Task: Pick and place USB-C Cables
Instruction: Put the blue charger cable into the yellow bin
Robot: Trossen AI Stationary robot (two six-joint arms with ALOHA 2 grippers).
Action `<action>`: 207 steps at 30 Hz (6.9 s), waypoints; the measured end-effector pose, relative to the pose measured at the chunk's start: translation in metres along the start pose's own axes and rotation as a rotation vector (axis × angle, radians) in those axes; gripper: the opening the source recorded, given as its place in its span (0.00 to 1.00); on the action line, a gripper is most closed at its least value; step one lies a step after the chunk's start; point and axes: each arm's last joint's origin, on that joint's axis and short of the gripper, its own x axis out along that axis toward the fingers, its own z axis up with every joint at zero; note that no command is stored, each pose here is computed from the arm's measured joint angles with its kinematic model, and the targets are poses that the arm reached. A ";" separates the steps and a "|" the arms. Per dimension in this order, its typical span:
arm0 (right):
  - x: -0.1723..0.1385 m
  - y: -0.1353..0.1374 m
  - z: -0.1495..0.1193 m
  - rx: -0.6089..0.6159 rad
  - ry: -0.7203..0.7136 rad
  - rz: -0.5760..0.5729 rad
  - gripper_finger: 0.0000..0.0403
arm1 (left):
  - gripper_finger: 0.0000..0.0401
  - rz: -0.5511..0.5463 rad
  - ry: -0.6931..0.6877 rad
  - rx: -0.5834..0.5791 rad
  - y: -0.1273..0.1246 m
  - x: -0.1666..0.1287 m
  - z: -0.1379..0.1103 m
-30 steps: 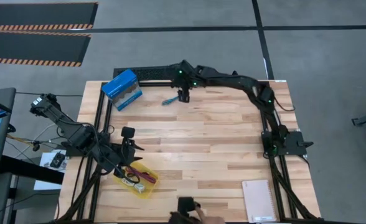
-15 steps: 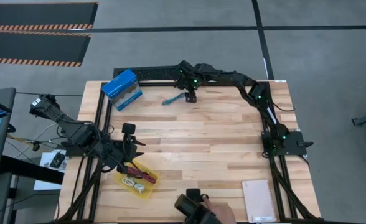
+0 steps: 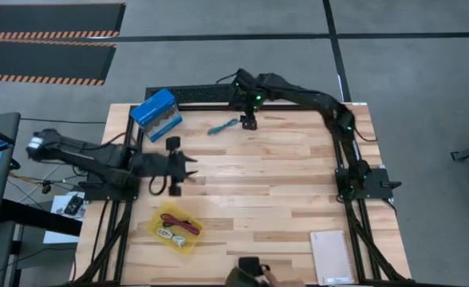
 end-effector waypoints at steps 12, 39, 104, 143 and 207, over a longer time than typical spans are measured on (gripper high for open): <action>-0.150 0.080 0.010 0.107 -0.157 0.003 0.63 | 0.28 0.332 -0.090 -0.385 0.065 0.090 -0.064; -0.211 0.192 0.021 -0.052 -0.309 0.157 0.63 | 0.26 0.307 0.237 -0.467 0.099 0.211 -0.121; -0.180 0.193 0.026 -0.046 -0.177 0.177 0.63 | 0.00 0.242 0.316 -0.500 0.105 0.243 -0.125; -0.054 0.356 -0.056 0.266 0.211 0.103 0.63 | 0.07 -0.459 0.223 -0.340 -0.063 0.227 -0.067; 0.093 0.365 -0.124 0.455 -0.275 -0.163 0.59 | 0.47 -0.241 0.135 -0.256 -0.077 0.068 -0.002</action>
